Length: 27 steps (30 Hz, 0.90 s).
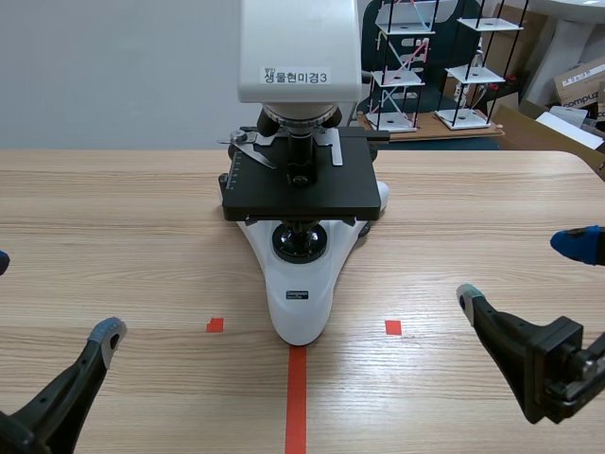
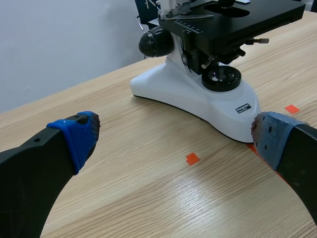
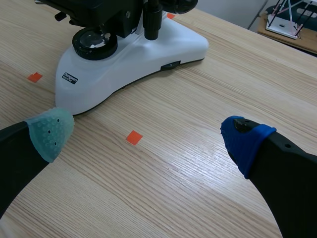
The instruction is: Return to the home posture
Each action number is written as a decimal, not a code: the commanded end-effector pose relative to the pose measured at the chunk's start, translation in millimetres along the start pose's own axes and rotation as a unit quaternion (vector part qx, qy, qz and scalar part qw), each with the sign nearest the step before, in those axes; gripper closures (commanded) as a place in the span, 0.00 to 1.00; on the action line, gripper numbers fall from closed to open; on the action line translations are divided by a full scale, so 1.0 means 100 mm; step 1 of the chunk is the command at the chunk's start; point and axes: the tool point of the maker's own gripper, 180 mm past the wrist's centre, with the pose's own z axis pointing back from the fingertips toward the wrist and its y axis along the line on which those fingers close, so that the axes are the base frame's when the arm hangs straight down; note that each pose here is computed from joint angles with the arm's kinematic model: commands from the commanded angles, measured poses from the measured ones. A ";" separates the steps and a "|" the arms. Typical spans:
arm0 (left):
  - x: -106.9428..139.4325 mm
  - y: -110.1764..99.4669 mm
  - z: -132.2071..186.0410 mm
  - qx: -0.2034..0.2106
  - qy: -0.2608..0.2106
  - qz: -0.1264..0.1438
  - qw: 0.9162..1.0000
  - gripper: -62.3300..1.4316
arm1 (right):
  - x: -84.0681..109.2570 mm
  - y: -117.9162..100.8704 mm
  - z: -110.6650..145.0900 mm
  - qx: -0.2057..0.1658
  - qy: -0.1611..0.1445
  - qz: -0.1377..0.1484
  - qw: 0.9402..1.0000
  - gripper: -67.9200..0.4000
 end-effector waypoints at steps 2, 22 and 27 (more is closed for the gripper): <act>0.11 0.07 -0.03 0.009 -0.019 -0.012 1.000 0.00 | 0.10 -0.02 -0.01 0.001 -0.016 0.007 1.000 0.02; 0.11 0.07 -0.03 0.009 -0.019 -0.012 1.000 0.00 | 0.10 -0.02 -0.01 0.001 -0.016 0.007 1.000 0.02; 0.11 0.07 -0.03 0.009 -0.019 -0.012 1.000 0.00 | 0.10 -0.02 -0.01 0.001 -0.016 0.007 1.000 0.02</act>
